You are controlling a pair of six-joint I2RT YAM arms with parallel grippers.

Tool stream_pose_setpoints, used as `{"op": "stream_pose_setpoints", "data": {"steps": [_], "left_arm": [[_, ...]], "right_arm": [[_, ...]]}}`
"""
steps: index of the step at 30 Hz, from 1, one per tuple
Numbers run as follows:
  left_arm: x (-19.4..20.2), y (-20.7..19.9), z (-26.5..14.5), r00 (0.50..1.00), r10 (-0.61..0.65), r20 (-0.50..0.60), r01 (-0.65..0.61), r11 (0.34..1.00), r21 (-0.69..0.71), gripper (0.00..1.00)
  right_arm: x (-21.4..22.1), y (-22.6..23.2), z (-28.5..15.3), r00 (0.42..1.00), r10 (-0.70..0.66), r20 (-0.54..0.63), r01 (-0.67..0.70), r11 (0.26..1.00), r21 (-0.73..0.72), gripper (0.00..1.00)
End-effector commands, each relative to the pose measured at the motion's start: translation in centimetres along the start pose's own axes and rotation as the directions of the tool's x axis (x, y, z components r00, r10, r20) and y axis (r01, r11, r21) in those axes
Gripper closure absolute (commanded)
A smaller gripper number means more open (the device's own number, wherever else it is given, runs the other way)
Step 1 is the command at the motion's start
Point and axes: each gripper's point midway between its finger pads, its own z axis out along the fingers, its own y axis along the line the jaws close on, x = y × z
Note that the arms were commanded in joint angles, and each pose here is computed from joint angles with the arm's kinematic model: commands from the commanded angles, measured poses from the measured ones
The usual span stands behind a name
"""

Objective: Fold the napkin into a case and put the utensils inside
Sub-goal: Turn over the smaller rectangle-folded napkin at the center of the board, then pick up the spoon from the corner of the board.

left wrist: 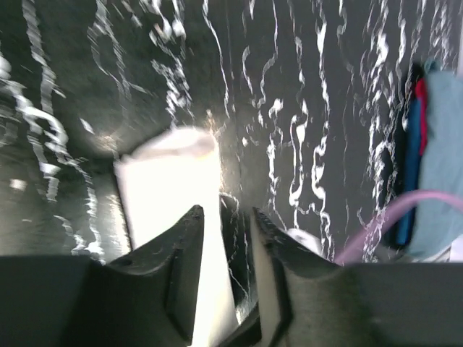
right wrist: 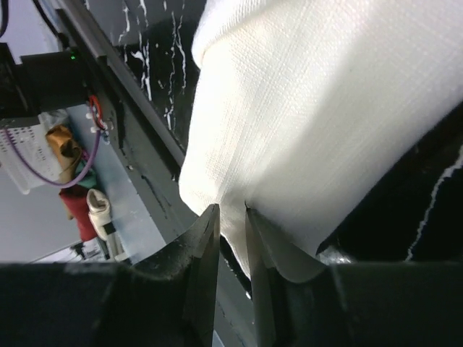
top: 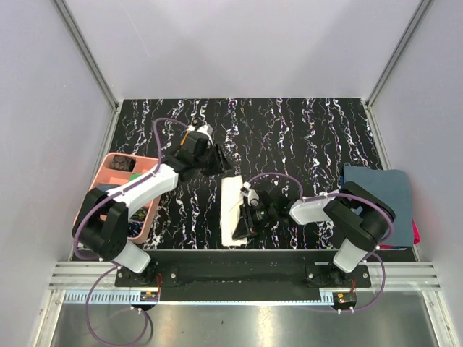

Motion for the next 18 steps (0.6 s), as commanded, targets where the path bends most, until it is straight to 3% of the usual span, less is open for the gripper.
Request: {"op": "stream_pose_setpoints", "data": {"steps": [1, 5, 8, 12, 15, 16, 18], "left_arm": [[-3.2, 3.1, -1.5, 0.996, -0.023, 0.09, 0.03, 0.997, -0.077, 0.55], [-7.0, 5.4, -1.9, 0.986, -0.014, 0.165, 0.043, 0.983, -0.176, 0.36], [-10.1, 7.8, -0.9, 0.982, 0.016, 0.187, 0.041, 0.955, -0.293, 0.35], [-13.5, 11.9, 1.0, 0.979, 0.052, 0.199, 0.034, 0.912, -0.409, 0.35], [-17.5, 12.1, 3.1, 0.972, 0.132, 0.194, -0.037, 0.902, -0.429, 0.37], [-16.7, 13.9, 4.8, 0.98, 0.161, 0.119, -0.087, 0.877, -0.472, 0.39], [-19.3, 13.6, 5.2, 0.974, 0.192, 0.117, -0.113, 0.87, -0.48, 0.42]], "right_arm": [[0.2, -3.2, 0.3, 0.999, 0.043, 0.022, -0.044, 0.998, 0.054, 0.69], [-1.9, -7.1, -2.2, 0.996, 0.064, 0.062, -0.075, 0.976, 0.204, 0.68], [-5.3, -7.1, -4.6, 0.995, -0.002, 0.103, -0.025, 0.965, 0.261, 0.65], [-10.0, -3.3, -7.5, 0.981, -0.135, 0.139, 0.088, 0.95, 0.3, 0.47], [-13.7, -1.1, -11.1, 0.945, -0.229, 0.234, 0.119, 0.906, 0.406, 0.24], [-14.7, -0.6, -12.3, 0.933, -0.251, 0.259, 0.115, 0.887, 0.447, 0.01], [-16.2, -0.5, -14.5, 0.912, -0.275, 0.305, 0.093, 0.862, 0.498, 0.0]]}}
